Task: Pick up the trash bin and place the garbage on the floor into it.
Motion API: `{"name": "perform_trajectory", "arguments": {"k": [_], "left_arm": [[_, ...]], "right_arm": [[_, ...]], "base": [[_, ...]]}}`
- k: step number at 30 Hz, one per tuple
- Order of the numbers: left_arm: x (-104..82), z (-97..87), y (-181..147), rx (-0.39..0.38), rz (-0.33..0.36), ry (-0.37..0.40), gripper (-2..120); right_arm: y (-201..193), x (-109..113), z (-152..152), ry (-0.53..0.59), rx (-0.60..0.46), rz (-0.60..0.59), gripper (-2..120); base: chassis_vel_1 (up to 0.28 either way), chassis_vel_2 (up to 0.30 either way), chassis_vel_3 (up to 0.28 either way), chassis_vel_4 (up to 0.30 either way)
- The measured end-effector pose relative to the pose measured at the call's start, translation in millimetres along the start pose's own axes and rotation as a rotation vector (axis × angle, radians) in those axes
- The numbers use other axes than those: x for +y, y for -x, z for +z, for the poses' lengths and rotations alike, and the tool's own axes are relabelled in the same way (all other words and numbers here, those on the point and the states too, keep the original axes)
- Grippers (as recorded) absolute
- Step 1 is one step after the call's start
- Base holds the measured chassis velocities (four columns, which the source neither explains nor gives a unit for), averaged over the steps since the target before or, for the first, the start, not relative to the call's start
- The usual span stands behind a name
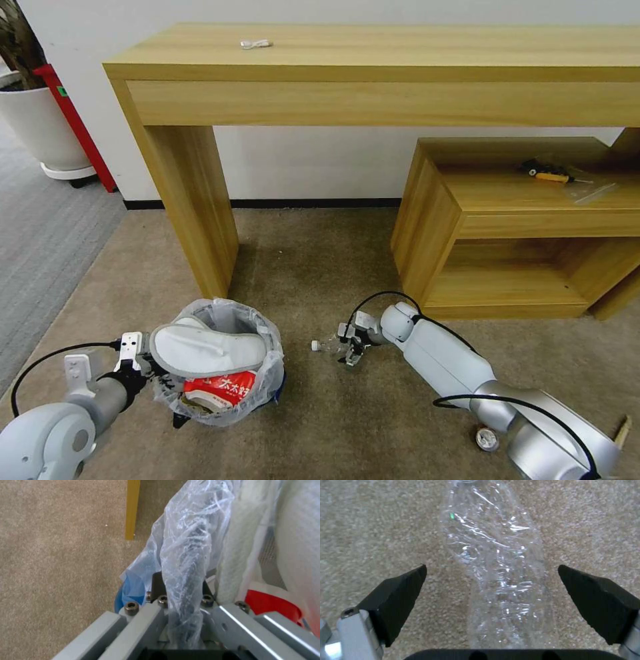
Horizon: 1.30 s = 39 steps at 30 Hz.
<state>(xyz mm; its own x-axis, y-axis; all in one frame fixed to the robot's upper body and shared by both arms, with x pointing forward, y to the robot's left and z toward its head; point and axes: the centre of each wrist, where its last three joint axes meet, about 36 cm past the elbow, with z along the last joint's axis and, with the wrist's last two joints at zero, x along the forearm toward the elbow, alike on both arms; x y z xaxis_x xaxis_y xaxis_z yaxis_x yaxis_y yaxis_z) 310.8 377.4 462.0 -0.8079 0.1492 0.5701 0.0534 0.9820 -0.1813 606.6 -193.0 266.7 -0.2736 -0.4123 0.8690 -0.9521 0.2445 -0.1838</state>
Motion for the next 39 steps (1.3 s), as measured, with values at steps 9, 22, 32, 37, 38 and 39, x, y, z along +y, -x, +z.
{"name": "perform_trajectory", "arguments": {"k": [9, 22, 32, 37, 38, 39], "left_arm": [[0.0, -1.0, 1, 0.0, 0.003, 0.002, 0], [-0.4, -3.2, -2, -0.003, 0.005, 0.01, 0], [-3.2, -4.8, -5, -0.007, 0.012, 0.017, 0], [-3.6, -3.9, -5, -0.005, 0.013, 0.017, 0], [-3.2, -3.6, -5, -0.004, 0.014, 0.016, 0], [-3.2, -3.6, -5, -0.004, 0.014, 0.016, 0]], "right_arm": [[12, 4, 7, 0.06, -0.019, -0.002, 81], [15, 11, 11, 0.081, -0.041, 0.005, 31], [7, 22, 11, 0.13, -0.114, 0.057, 12], [-22, 17, 7, 0.2, -0.248, 0.13, 9], [-29, 17, 5, 0.216, -0.282, 0.147, 9], [-29, 17, 5, 0.216, -0.282, 0.147, 9]], "base": [[0.0, 0.0, 0.0, 0.0], [0.0, 0.0, 0.0, 0.0], [0.0, 0.0, 0.0, 0.0], [0.0, 0.0, 0.0, 0.0], [0.0, 0.0, 0.0, 0.0], [0.0, 0.0, 0.0, 0.0]]}}
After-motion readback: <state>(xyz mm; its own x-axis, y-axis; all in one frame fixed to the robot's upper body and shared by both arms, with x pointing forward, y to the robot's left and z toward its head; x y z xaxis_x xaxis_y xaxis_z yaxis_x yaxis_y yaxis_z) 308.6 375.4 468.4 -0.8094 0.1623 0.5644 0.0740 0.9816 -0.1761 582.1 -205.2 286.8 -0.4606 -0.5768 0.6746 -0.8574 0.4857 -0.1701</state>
